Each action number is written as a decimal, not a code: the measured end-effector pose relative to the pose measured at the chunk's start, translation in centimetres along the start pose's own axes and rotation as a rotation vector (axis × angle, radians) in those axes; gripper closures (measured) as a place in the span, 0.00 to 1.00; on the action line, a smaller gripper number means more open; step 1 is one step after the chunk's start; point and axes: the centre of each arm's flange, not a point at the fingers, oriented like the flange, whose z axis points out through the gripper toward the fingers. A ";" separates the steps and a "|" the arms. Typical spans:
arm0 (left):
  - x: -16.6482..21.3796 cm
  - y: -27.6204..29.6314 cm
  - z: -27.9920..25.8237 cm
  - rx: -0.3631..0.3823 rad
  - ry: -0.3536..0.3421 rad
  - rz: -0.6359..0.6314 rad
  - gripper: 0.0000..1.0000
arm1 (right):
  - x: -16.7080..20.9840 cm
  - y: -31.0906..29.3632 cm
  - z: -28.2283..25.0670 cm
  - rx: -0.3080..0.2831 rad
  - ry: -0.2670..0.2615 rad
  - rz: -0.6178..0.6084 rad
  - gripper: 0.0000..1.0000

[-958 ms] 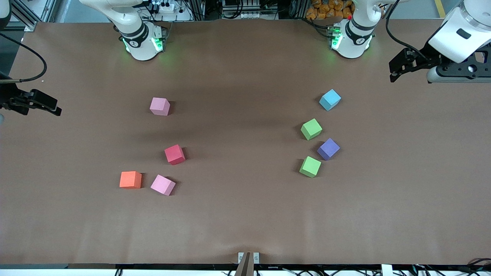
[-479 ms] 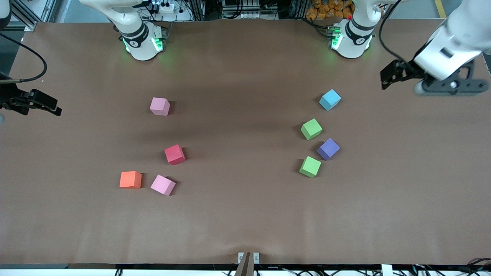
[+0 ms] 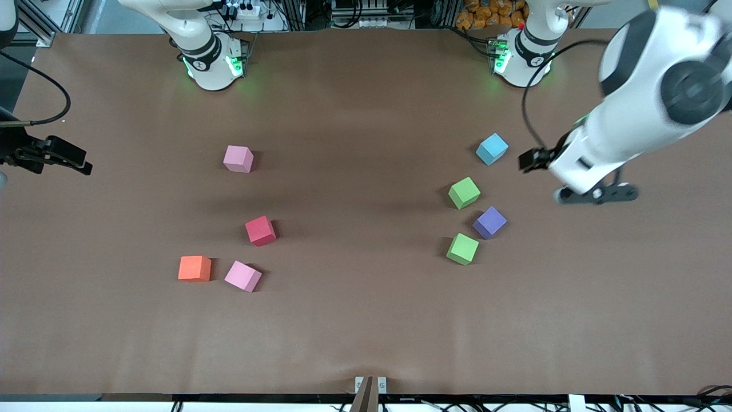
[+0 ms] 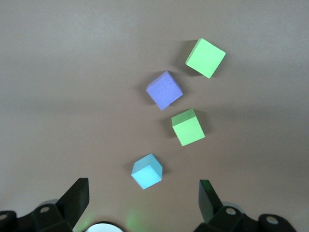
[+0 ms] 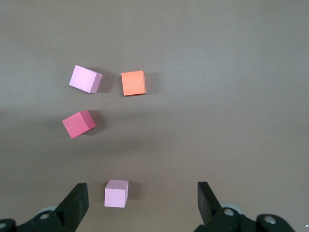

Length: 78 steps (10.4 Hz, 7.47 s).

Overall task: Arrange blocks into number 1
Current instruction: 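Reach the left gripper toward the green cube beside the purple cube, then grasp the green cube with the left gripper while the right gripper reaches orange, then lift the green cube with the left gripper while the right gripper grasps orange, then place the green cube mid-table while the right gripper sets orange beside it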

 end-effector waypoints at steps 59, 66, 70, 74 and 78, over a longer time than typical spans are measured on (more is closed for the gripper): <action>-24.8 37.5 31.1 0.003 -0.001 0.120 0.40 | 4.7 -9.4 29.6 0.009 0.025 0.167 0.39; -23.7 38.6 31.9 0.031 0.057 0.216 0.40 | -0.9 -13.9 29.5 0.025 0.013 0.266 0.39; -18.6 39.4 32.7 0.003 0.069 0.191 0.40 | -1.9 -14.6 29.7 0.024 0.002 0.262 0.39; -18.6 39.7 32.3 -0.002 0.072 0.191 0.29 | -2.1 -15.4 29.6 0.026 0.006 0.250 0.39; -17.4 39.3 29.7 -0.006 0.085 0.157 0.00 | -3.3 -19.4 29.6 0.030 0.013 0.193 0.39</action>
